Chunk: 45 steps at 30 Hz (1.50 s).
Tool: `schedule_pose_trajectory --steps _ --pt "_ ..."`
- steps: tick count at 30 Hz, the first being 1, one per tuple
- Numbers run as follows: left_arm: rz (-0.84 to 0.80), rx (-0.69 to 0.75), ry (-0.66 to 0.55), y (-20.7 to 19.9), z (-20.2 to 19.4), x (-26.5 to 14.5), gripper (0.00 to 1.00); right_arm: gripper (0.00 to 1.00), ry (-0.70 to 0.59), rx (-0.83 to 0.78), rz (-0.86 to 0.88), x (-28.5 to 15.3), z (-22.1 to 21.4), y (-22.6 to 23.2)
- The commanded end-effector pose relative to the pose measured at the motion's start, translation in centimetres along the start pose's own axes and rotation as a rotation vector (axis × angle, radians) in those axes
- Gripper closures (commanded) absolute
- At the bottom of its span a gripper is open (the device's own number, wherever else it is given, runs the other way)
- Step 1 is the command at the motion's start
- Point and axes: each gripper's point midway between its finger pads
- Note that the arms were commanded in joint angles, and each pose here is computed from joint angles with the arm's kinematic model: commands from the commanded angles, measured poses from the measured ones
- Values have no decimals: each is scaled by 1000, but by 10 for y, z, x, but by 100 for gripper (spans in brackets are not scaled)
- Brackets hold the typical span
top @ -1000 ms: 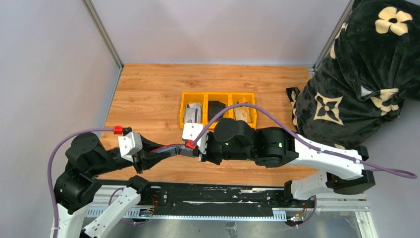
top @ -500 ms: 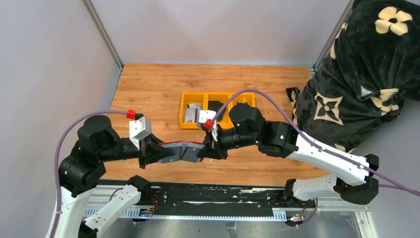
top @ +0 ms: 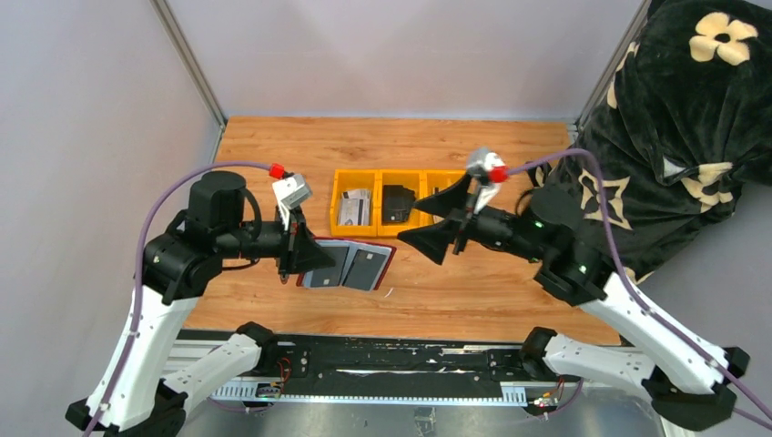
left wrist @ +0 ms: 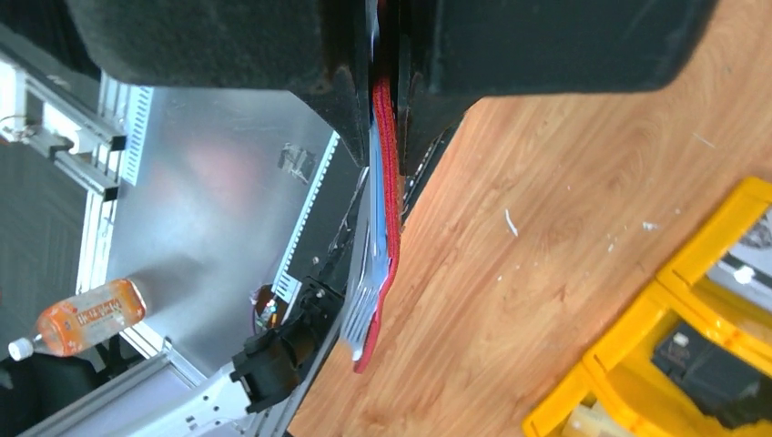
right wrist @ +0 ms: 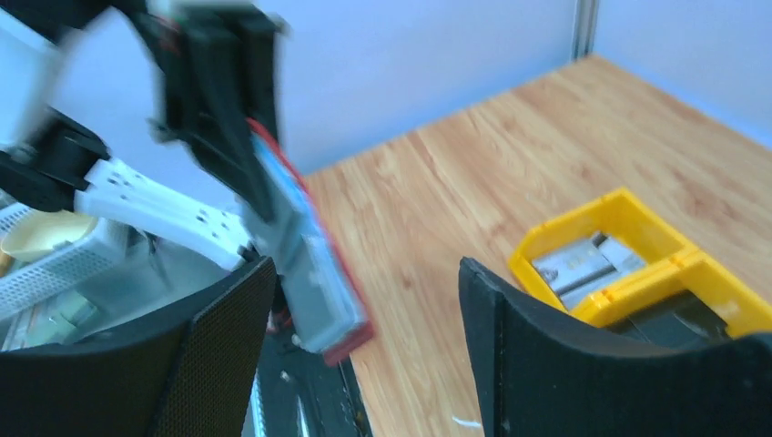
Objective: Take the credit cards out of the card holder
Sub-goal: Remove the credit card from the card holder.
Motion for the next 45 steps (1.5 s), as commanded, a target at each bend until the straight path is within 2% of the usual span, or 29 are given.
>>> schedule_pose_trajectory --steps 1,4,8,16,32,36,40,45 --pt "64 -126 15 14 6 2 100 23 -218 158 100 -9 36 25" --pt "34 -199 12 19 11 5 100 24 -163 285 291 6 17 55" --pt "-21 -268 -1 23 17 7 100 26 -50 378 403 33 -14 75" --pt "-85 -258 -41 8 29 -1 100 27 26 465 366 57 -47 63" --pt "-153 -235 -78 -16 40 -13 96 35 44 538 345 84 -51 56" --pt "-144 -219 -86 -17 42 -14 96 40 40 548 365 88 -50 59" --pt "-136 -226 -86 -15 40 -13 81 50 23 568 409 90 -49 66" --pt "-149 -222 -114 -18 45 -14 73 65 -40 619 473 88 -42 71"
Point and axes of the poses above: each gripper's point midway between its finger pads, its own x axis out along the fingers, its own y axis along the line the jaws close on, z = x × y, and after that the axes turned 9 degrees about x, right-handed
